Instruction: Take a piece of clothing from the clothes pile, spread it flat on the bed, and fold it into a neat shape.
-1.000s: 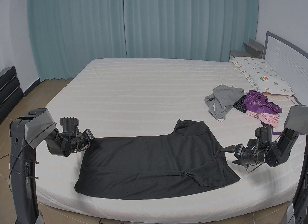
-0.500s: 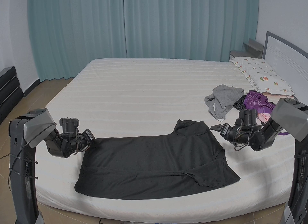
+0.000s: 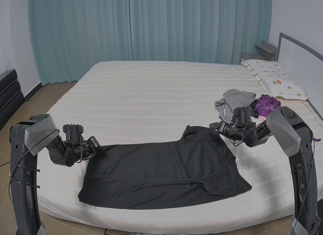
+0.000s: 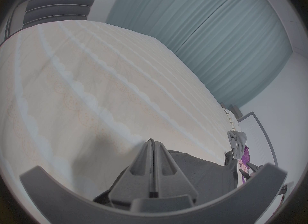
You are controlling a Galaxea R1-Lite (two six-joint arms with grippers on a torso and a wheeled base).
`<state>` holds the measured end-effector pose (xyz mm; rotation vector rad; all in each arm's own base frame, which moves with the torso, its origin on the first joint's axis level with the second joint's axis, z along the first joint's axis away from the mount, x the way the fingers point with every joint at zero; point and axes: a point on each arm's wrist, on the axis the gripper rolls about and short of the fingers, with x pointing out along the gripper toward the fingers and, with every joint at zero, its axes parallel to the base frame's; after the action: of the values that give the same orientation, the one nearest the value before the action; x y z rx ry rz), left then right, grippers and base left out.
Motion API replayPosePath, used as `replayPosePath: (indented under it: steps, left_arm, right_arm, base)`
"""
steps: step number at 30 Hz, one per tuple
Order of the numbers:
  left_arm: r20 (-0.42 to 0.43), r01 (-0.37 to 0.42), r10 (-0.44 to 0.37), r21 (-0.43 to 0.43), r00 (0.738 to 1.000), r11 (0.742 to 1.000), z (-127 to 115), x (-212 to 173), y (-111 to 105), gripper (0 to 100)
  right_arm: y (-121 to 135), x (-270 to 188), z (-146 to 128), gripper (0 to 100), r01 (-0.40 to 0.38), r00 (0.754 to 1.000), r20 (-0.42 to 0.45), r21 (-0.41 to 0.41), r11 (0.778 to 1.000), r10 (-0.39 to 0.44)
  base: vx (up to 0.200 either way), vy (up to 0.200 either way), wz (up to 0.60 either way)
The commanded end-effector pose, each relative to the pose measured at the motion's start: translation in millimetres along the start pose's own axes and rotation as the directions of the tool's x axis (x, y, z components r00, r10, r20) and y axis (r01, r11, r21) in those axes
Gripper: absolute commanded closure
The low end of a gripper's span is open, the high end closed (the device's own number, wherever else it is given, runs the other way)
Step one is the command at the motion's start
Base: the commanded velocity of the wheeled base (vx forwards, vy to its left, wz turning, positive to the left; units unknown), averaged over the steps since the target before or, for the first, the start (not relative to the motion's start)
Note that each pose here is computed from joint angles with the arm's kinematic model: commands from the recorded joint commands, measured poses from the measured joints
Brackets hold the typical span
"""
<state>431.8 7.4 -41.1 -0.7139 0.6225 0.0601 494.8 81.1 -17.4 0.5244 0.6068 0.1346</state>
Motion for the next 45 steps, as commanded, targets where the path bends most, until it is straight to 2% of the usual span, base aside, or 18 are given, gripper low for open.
replayPosePath:
  steps: [1,4,7,8,16,24,32,36,41,45]
  left_arm:
    - [0.000,0.002,-0.002,-0.001,1.000,1.000,0.0,-0.6,-0.4,100]
    - [0.000,0.002,-0.002,-0.001,1.000,1.000,0.3,-0.5,-0.5,100]
    - [0.000,0.002,-0.002,-0.001,1.000,1.000,0.3,-0.5,-0.5,100]
    - [0.000,0.002,-0.002,-0.001,1.000,1.000,0.3,-0.5,-0.5,100]
    - [0.002,0.003,-0.003,-0.001,1.000,1.000,0.6,-0.4,-0.8,100]
    - [0.010,0.009,-0.009,-0.005,1.000,1.000,3.1,-1.5,-3.0,100]
    - [0.058,0.031,-0.028,-0.044,0.998,0.999,19.9,-21.1,-15.6,100]
    - [0.052,0.025,-0.023,-0.039,0.998,0.999,17.8,-25.3,-15.0,100]
    - [0.077,0.043,-0.040,-0.037,0.996,0.998,18.0,-27.2,-14.7,100]
    - [0.085,0.050,-0.047,-0.034,0.995,0.998,17.3,-28.9,-14.6,100]
  right_arm:
    - [-20.2,39.7,-25.0,0,0.024,1.000,-0.014,-0.046,0.999,-0.025]
    - [-21.1,45.1,-23.6,0,0.014,1.000,0.007,-0.073,0.997,-0.013]
    - [-17.8,45.1,-18.3,0,0.001,1.000,0.021,-0.060,0.998,0.000]
    - [-17.8,45.8,-18.1,100,-0.001,1.000,0.024,-0.061,0.998,0.003]
    - [-15.3,34.7,-4.7,100,-0.007,0.999,0.045,-0.028,1.000,0.008]
    - [-9.2,16.6,0.7,100,-0.020,1.000,0.020,0.008,1.000,0.020]
    - [-7.8,0.6,13.5,100,-0.041,0.996,0.075,0.041,0.998,0.037]
    - [-14.2,-4.2,11.9,100,-0.034,0.996,0.080,0.052,0.998,0.030]
    - [-8.7,-12.0,18.6,100,-0.066,0.990,0.126,0.077,0.995,0.056]
    - [-9.8,-13.1,16.6,100,-0.061,0.991,0.126,0.081,0.995,0.050]
  base:
    - [0.000,0.000,0.00]
    - [0.000,0.000,0.00]
    - [0.000,0.000,0.00]
    - [0.000,0.000,0.00]
    - [0.000,0.000,0.00]
    - [0.000,0.000,0.00]
    - [0.000,0.000,0.00]
    - [0.000,0.000,0.00]
    - [0.000,0.000,0.00]
    - [0.000,0.000,0.00]
